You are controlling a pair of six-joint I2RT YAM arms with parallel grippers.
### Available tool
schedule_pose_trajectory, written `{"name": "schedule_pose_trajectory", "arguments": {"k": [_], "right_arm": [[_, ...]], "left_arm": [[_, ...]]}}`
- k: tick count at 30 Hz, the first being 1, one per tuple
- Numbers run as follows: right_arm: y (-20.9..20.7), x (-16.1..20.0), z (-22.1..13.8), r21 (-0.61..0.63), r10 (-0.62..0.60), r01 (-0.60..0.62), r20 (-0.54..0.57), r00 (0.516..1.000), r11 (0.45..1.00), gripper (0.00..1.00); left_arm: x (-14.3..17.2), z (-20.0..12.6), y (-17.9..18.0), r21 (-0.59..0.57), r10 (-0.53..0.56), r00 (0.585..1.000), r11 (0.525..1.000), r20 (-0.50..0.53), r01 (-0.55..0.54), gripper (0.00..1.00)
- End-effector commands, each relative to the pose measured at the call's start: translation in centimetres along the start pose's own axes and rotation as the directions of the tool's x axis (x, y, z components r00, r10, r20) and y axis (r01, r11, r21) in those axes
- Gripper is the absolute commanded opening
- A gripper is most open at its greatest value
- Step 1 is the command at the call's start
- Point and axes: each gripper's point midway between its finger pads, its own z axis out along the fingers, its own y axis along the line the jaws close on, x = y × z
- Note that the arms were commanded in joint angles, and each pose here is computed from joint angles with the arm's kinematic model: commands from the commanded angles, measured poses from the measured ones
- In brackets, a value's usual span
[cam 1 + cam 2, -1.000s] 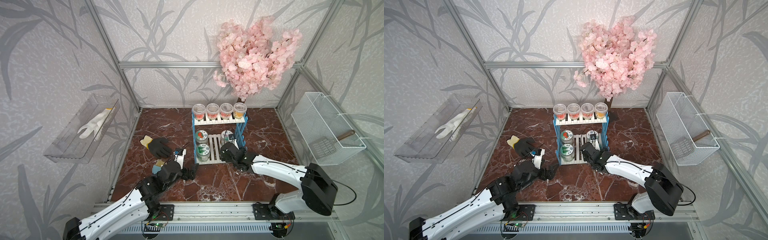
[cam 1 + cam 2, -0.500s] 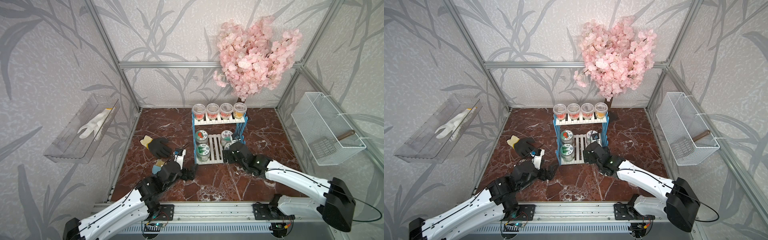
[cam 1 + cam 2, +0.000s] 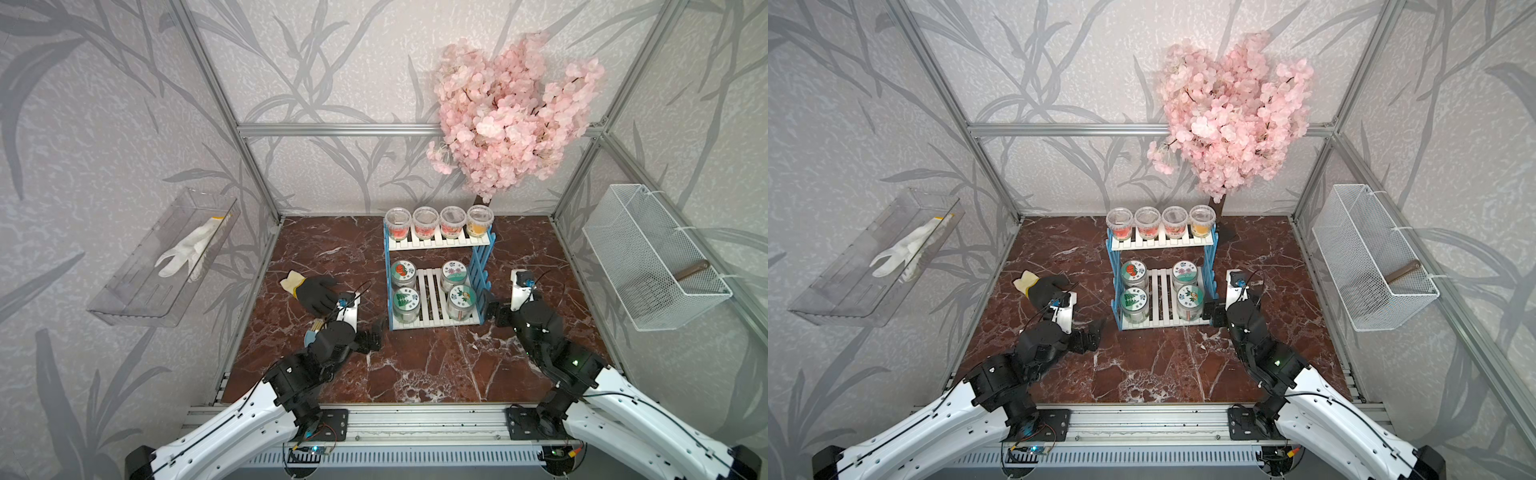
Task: Place the seed container on the shelf
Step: Reset both arms
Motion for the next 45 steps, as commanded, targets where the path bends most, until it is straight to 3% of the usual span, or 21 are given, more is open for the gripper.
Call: {"name": "schedule_pose_trajectory", "arguments": {"k": [1, 3, 5, 9, 10, 12, 14, 16, 18, 21, 24, 27, 30, 36, 45], "right_arm": [[-3.9, 1.4, 1.6, 0.102, 0.084, -0.082, -0.020, 0.996, 0.991, 0.99], [-4.9, 2.5, 2.7, 0.100, 0.123, -0.116, -0.065, 0.990, 0.988, 0.99], [-6.7, 3.5, 4.0, 0.180, 0.127, -0.113, -0.066, 0.990, 0.977, 0.99], [-8.7, 3.4, 5.9, 0.265, 0.063, -0.046, -0.055, 0.997, 0.963, 0.99], [-8.7, 3.0, 6.3, 0.263, 0.035, -0.026, -0.031, 0.999, 0.964, 0.99], [-9.1, 3.2, 7.8, 0.284, -0.025, 0.022, 0.006, 1.000, 0.959, 0.99], [-8.8, 4.1, 9.6, 0.262, -0.084, 0.088, -0.029, 0.996, 0.961, 0.99], [-8.4, 5.3, 11.4, 0.229, -0.086, 0.093, -0.037, 0.996, 0.969, 0.99], [-7.5, 5.5, 12.8, 0.188, -0.111, 0.114, -0.026, 0.993, 0.975, 0.99], [-7.2, 4.9, 13.8, 0.160, -0.151, 0.148, 0.004, 0.989, 0.976, 0.99], [-7.8, 5.6, 14.7, 0.101, -0.112, 0.108, 0.033, 0.993, 0.989, 0.99], [-8.3, 6.6, 14.5, 0.071, -0.077, 0.071, 0.090, 0.993, 0.995, 0.99], [-8.1, 6.9, 14.4, 0.056, -0.079, 0.075, 0.075, 0.994, 0.996, 0.99], [-8.6, 6.9, 15.3, 0.087, -0.067, 0.064, 0.028, 0.997, 0.994, 0.99], [-8.9, 6.9, 15.3, 0.097, -0.062, 0.059, 0.025, 0.998, 0.994, 0.99]], "left_arm": [[-2.4, 0.3, 3.6, -0.180, -0.019, 0.998, 0.983, 0.064, 0.030, 1.00], [-2.7, 0.8, 6.4, -0.277, -0.065, 0.994, 0.957, 0.090, 0.087, 1.00], [-2.6, 1.1, 9.6, -0.366, -0.122, 0.984, 0.916, 0.131, 0.163, 1.00], [-1.5, 1.5, 15.2, -0.499, -0.186, 0.961, 0.825, 0.204, 0.266, 1.00], [-1.2, 1.1, 16.9, -0.550, -0.213, 0.950, 0.777, 0.230, 0.307, 1.00], [-1.5, 1.2, 18.2, -0.567, -0.220, 0.949, 0.762, 0.228, 0.313, 1.00], [-2.2, 1.8, 18.3, -0.560, -0.157, 0.968, 0.793, 0.196, 0.241, 1.00], [-2.1, 2.0, 19.4, -0.617, -0.106, 0.981, 0.765, 0.160, 0.183, 1.00], [-1.4, 3.4, 19.6, -0.603, -0.047, 0.992, 0.790, 0.115, 0.107, 1.00], [-0.3, 5.6, 19.9, -0.577, -0.029, 0.993, 0.812, 0.116, 0.091, 1.00], [-0.5, 7.5, 19.9, -0.538, -0.022, 0.998, 0.842, 0.056, 0.049, 1.00], [-2.0, 9.2, 19.9, -0.473, -0.014, 0.991, 0.878, 0.133, 0.076, 1.00], [-3.0, 9.3, 20.7, -0.488, 0.004, 0.978, 0.867, 0.207, 0.099, 1.00], [-2.0, 12.5, 20.6, -0.401, 0.004, 0.986, 0.914, 0.169, 0.065, 1.00], [-1.4, 12.6, 22.3, -0.487, -0.026, 0.987, 0.868, 0.160, 0.102, 1.00]]}}
